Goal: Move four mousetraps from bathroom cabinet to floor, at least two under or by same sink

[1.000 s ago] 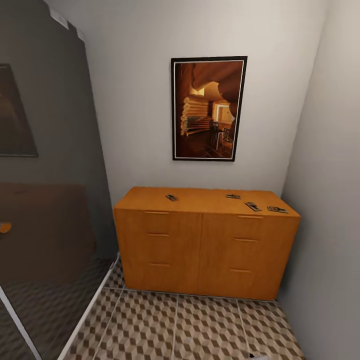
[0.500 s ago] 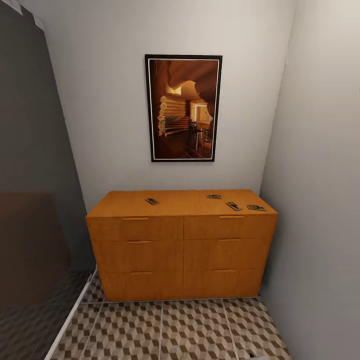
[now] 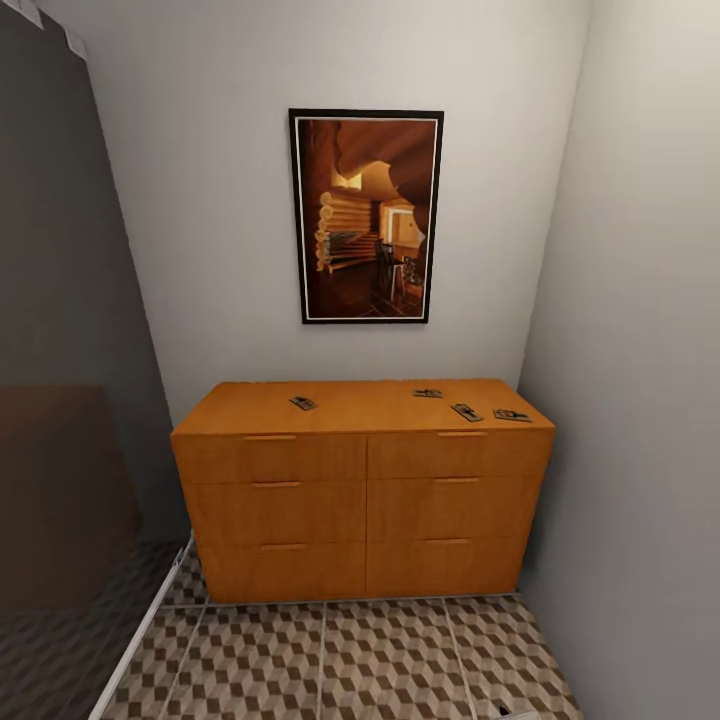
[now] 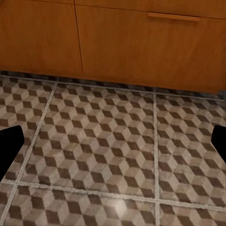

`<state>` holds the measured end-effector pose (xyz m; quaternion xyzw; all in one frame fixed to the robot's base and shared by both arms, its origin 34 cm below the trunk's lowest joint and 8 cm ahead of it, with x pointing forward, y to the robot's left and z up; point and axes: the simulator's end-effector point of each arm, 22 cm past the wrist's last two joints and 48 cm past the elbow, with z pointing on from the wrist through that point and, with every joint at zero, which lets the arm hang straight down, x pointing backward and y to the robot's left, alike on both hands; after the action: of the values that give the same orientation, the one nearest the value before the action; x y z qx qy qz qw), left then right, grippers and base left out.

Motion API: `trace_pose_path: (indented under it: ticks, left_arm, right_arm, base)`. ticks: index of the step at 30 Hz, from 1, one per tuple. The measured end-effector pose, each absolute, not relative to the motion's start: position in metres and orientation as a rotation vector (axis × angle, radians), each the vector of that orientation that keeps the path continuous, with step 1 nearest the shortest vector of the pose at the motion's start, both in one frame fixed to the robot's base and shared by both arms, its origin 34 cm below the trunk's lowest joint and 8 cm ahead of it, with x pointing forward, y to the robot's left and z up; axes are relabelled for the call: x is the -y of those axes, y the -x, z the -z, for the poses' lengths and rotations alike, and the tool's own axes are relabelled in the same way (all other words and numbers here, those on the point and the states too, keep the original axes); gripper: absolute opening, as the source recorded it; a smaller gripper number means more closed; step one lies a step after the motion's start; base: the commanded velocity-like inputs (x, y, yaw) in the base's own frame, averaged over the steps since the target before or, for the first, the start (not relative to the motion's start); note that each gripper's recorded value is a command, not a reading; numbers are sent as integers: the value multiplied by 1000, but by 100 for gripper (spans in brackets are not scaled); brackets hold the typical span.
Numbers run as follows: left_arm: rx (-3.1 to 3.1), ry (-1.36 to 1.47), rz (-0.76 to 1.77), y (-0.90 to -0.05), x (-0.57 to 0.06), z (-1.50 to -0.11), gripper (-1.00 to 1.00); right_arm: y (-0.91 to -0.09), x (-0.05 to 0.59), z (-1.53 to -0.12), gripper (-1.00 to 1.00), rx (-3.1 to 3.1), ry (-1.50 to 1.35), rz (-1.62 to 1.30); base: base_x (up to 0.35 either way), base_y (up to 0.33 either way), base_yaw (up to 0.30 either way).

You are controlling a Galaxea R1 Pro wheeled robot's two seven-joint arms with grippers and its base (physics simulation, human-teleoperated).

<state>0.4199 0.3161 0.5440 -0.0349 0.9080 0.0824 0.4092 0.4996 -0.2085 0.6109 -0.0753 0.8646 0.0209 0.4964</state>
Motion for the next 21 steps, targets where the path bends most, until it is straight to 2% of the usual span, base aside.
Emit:
trace_pose_path:
  ticks: [9,21]
  left_arm:
    - [-2289,89,-208,-420,-316,-544,100]
    - [-2289,89,-208,-419,-315,-544,100]
  right_arm:
    - [-500,207,-611,100,-2094,179,-54]
    - [-500,205,-611,100,-2093,178,-56]
  base:
    - [0,-22,13]
    - [27,-243,42]
